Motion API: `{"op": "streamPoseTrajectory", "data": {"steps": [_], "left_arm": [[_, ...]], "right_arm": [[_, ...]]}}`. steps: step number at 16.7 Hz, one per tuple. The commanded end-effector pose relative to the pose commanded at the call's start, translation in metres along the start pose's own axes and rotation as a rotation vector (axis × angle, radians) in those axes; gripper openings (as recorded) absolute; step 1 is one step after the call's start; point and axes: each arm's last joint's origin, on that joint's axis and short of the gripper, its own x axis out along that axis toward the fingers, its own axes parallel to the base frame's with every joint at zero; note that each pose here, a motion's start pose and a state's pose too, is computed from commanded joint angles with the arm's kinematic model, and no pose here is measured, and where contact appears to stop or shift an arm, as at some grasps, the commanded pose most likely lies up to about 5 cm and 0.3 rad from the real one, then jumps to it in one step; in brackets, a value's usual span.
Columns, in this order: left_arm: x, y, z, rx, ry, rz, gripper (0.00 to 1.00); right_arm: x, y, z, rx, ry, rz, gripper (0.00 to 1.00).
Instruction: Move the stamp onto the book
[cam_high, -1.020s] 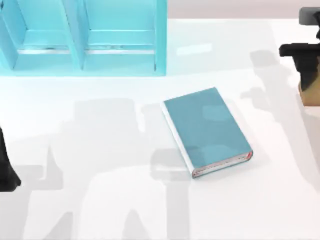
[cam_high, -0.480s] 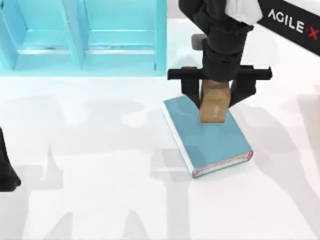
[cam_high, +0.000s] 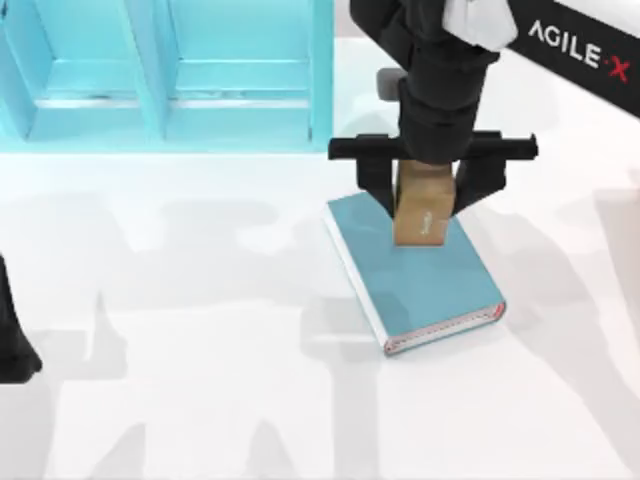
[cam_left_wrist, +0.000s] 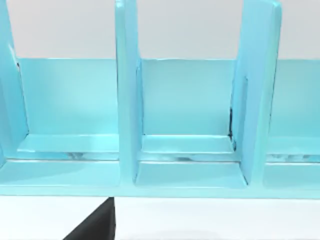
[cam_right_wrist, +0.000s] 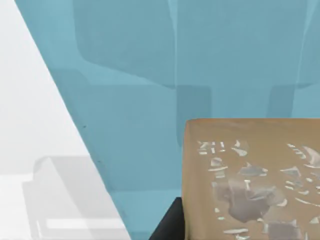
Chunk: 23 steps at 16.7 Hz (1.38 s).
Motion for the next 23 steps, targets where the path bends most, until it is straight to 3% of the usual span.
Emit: {"op": "streamPoseTrajectory", "data": {"steps": [6, 19, 23], "left_arm": [[0.0000, 0.0000, 0.0000, 0.000, 0.000, 0.000, 1.00], [0.0000, 0.0000, 0.0000, 0.000, 0.000, 0.000, 1.00], [0.0000, 0.0000, 0.0000, 0.000, 0.000, 0.000, 1.00]], "right_arm": [[-0.0029, 0.0008, -0.0001, -0.002, -0.002, 0.000, 0.00], [-0.0029, 0.0008, -0.0001, -0.002, -0.002, 0.000, 0.98], [-0.0029, 0.0008, -0.0001, -0.002, -0.002, 0.000, 1.00]]}}
